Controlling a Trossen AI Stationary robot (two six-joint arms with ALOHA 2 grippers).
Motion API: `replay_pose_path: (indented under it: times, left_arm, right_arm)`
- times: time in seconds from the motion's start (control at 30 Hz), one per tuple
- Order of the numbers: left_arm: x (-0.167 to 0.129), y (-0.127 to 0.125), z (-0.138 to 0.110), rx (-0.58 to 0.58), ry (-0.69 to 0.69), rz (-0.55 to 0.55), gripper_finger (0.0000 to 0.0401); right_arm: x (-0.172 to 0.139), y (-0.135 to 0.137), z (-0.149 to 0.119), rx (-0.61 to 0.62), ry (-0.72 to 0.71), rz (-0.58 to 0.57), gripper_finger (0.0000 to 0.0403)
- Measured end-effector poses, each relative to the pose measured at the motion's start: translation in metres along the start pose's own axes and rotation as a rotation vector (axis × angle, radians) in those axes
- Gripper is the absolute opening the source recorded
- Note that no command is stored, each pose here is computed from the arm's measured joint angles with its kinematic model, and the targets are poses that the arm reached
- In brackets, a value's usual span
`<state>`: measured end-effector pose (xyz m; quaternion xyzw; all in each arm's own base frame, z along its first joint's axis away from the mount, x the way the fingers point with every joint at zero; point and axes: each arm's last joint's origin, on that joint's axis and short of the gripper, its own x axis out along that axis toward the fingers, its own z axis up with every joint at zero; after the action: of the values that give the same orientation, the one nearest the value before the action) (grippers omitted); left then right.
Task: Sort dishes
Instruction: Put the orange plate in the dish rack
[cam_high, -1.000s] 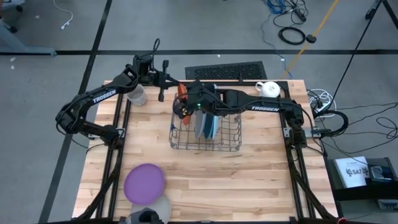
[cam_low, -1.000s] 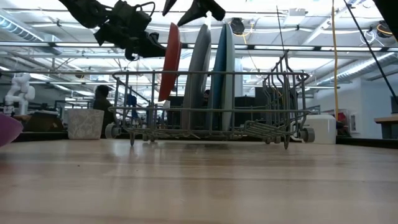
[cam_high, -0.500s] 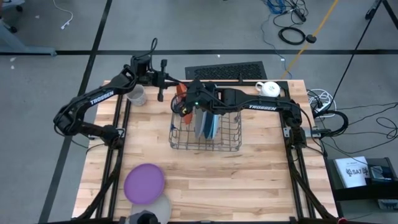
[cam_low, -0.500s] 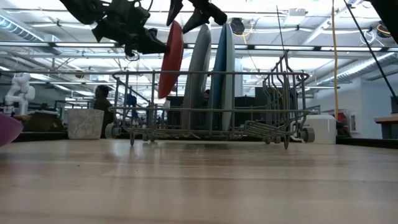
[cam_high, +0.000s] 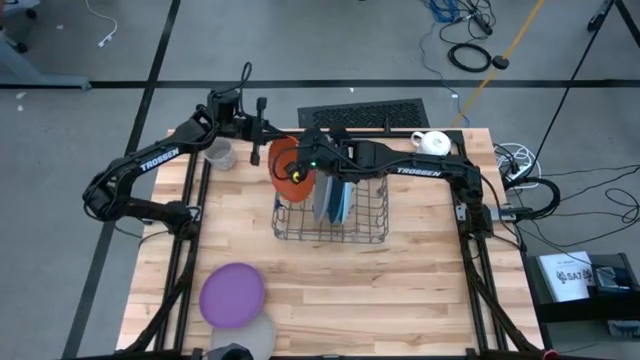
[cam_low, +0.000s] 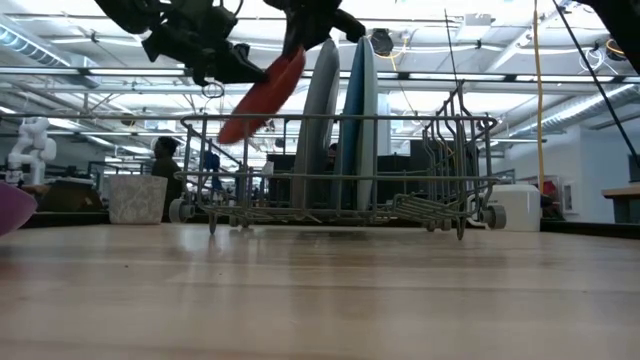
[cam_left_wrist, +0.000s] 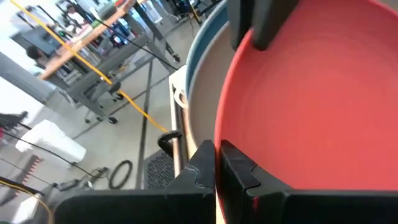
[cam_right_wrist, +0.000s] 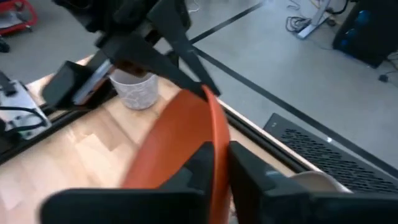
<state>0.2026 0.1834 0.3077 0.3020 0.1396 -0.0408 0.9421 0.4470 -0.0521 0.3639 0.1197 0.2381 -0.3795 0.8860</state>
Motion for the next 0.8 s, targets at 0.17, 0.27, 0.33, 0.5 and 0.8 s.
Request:
replay_pose_path:
  times: [0.17,0.27,0.33,0.5,0.8]
  left_arm:
    - [0.0,-0.001,0.0,-0.007,0.006,-0.003,0.0]
    - [0.001,-0.001,0.0,-0.004,0.004,-0.004,0.0]
    - [0.001,-0.001,0.0,0.0,0.007,-0.002,0.0]
    - [0.001,0.0,0.0,-0.029,0.02,0.015,0.0011]
    - [0.001,0.002,0.002,-0.006,0.03,0.051,0.0049]
  right_arm:
    - [0.0,0.0,-0.002,-0.017,0.006,-0.022,0.0011]
    - [-0.002,0.002,-0.004,-0.025,0.003,-0.034,0.0009]
    - [-0.003,0.003,-0.004,-0.028,-0.001,-0.038,0.0008]
    - [-0.005,0.007,-0.006,-0.048,-0.019,-0.061,0.0006]
    - [-0.009,0.014,-0.006,-0.059,-0.056,-0.065,0.0003]
